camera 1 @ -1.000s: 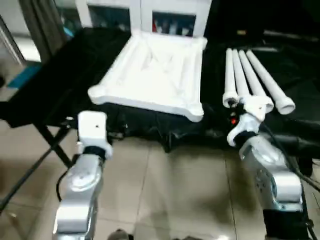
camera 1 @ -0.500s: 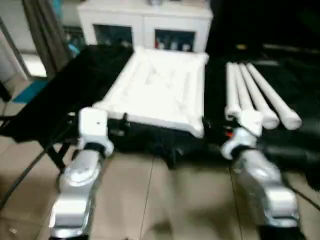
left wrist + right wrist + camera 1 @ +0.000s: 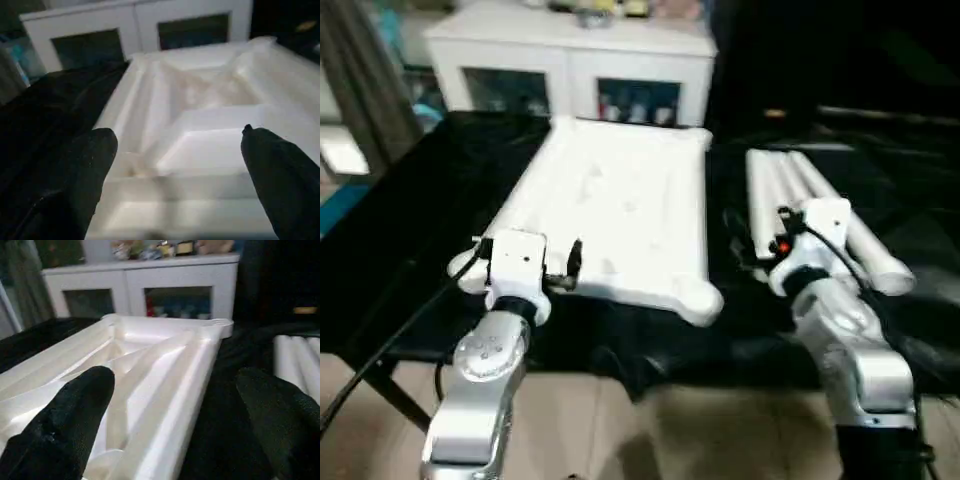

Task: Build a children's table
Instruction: Move to table

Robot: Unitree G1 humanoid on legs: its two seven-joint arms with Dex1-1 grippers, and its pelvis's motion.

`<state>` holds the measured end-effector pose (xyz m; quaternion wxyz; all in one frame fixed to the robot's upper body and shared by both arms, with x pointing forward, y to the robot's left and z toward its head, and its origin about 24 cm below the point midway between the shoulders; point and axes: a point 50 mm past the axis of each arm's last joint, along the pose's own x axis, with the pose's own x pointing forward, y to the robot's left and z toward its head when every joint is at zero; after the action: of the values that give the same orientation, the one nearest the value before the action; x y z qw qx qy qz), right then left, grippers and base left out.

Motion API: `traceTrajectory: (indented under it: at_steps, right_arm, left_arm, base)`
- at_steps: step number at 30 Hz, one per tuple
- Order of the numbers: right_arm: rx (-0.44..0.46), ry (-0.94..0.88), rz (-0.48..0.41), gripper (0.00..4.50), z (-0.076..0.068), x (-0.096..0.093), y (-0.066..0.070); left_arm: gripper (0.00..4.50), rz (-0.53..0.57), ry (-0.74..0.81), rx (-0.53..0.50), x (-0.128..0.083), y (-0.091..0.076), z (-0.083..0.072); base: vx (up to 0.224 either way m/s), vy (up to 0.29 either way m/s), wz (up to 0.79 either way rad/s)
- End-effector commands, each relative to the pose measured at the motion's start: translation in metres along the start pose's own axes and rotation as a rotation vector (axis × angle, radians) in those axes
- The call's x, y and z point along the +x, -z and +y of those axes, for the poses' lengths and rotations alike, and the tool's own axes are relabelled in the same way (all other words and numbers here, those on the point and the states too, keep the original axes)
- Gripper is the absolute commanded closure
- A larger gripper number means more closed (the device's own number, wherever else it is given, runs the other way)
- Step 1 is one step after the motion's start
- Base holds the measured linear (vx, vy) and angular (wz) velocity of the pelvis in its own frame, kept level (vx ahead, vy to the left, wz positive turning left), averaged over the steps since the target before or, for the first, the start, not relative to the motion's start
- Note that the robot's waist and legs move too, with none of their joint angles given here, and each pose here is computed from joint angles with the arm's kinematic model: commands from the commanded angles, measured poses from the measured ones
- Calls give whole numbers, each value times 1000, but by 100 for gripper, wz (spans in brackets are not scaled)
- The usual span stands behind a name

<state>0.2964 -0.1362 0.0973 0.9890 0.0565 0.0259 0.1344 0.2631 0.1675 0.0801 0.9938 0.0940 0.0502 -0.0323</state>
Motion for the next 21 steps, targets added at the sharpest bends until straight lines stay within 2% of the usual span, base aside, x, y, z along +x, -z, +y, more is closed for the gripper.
traceTrajectory:
  at_steps: [1,10,18,20,21]
  right_arm:
    - [-14,32,4,5,-11,-3,0]
    - [7,-15,5,5,-5,-2,2]
    - [-3,-17,2,5,-4,-2,2]
    - [-4,-20,-2,5,-5,-2,0]
    - [-44,-97,-11,5,-2,-3,-4]
  left_arm:
    - [0,-17,44,-5,2,-5,-10]
    - [0,-30,53,-1,7,-9,-8]
    - [0,-43,73,-2,9,-11,-8]
    - [0,-51,89,1,10,-12,-10]
    - [0,-57,172,6,10,-13,-14]
  base:
    - [183,55,4]
    - [155,-61,0]
    - [168,67,1]
    - [134,16,2]
    - [127,-14,3]
